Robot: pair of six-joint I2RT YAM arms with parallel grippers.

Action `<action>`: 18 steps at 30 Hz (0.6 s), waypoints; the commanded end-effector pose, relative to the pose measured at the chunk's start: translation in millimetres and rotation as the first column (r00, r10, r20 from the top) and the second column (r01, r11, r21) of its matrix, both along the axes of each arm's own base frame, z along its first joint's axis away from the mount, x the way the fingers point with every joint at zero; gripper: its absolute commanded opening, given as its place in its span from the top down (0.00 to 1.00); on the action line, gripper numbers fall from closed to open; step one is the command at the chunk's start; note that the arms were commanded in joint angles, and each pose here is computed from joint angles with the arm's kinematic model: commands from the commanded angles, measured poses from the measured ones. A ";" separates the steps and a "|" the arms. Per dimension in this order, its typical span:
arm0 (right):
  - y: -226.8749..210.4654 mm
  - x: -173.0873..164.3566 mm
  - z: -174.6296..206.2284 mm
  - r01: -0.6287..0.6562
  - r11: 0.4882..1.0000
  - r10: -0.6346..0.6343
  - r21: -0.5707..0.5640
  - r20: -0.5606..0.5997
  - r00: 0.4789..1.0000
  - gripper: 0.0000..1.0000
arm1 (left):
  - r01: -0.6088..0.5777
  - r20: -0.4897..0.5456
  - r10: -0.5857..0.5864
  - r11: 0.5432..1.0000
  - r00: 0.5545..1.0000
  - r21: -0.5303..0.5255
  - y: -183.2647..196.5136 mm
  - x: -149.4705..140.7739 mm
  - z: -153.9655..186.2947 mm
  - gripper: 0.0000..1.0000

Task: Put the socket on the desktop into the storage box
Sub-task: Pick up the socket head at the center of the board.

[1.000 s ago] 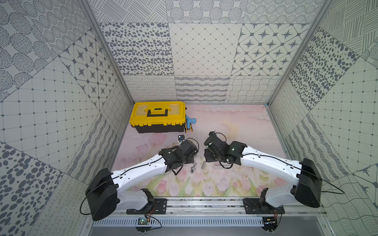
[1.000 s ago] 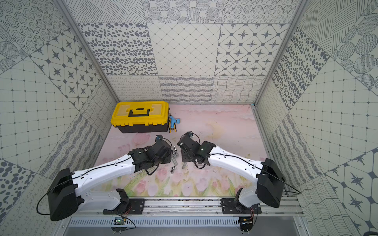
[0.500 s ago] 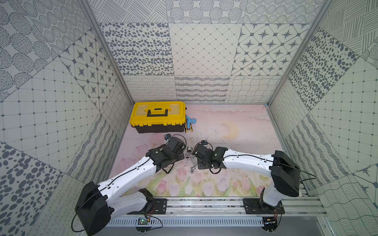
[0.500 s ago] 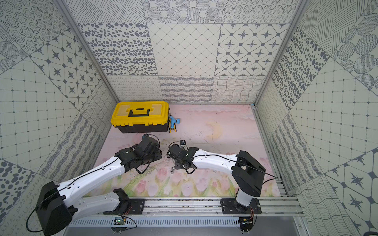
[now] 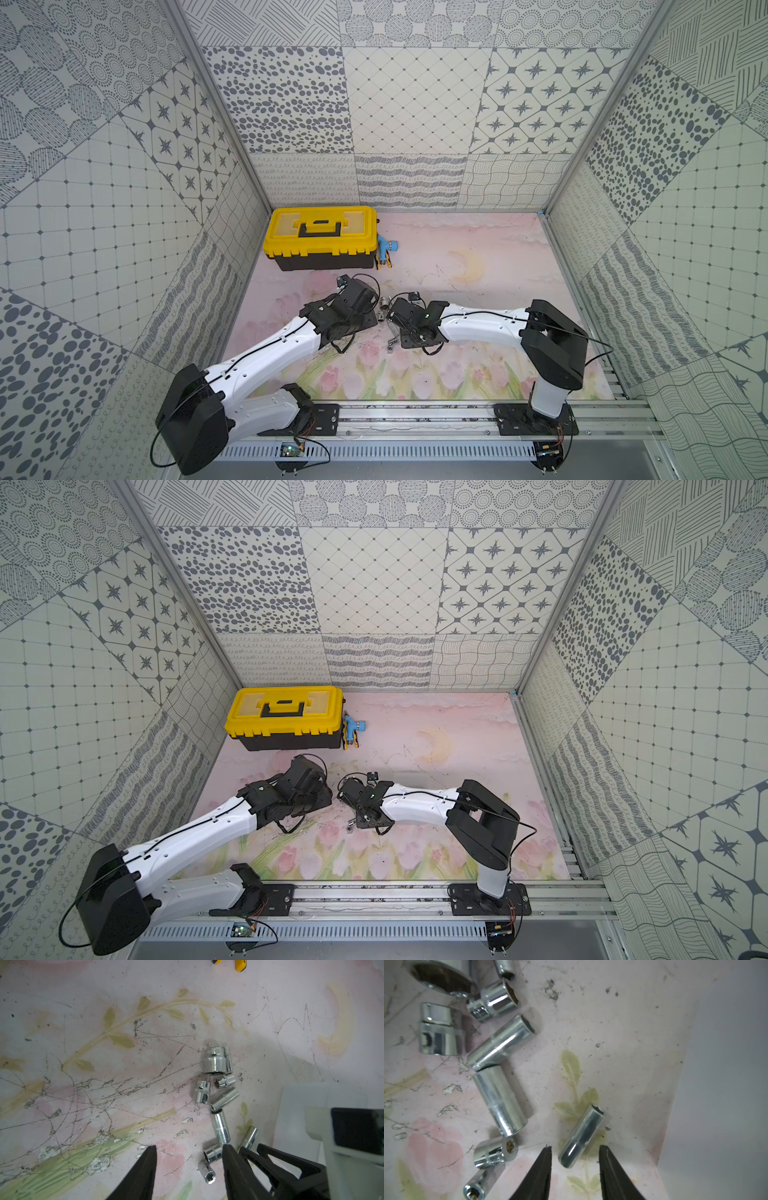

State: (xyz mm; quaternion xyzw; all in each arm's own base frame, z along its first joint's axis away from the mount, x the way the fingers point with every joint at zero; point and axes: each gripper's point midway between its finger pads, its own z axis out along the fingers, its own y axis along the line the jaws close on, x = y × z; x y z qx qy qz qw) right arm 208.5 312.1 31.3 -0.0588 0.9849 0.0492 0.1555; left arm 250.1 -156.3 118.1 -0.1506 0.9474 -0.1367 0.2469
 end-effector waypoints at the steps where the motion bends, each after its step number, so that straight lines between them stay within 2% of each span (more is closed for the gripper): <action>1: 9.2 4.8 0.1 0.013 1.000 -0.013 0.022 0.000 1.000 0.59 | 0.019 -0.004 -0.019 1.000 1.000 -0.009 -3.9 0.7 3.1 0.44; 11: 7.5 4.0 -12.4 0.006 1.000 -0.006 0.013 -0.010 1.000 0.71 | 0.027 -0.007 -0.027 1.000 1.000 -0.011 -7.6 3.8 2.9 0.44; 15: 6.0 4.1 -13.8 -0.001 1.000 0.001 0.015 -0.006 1.000 0.79 | 0.031 -0.006 -0.031 0.999 0.999 -0.009 -8.9 5.0 3.5 0.45; 18: 8.7 5.3 -10.2 -0.022 0.999 0.022 0.024 0.003 1.000 0.88 | 0.035 0.005 -0.035 0.999 0.999 -0.011 -9.9 7.0 7.7 0.44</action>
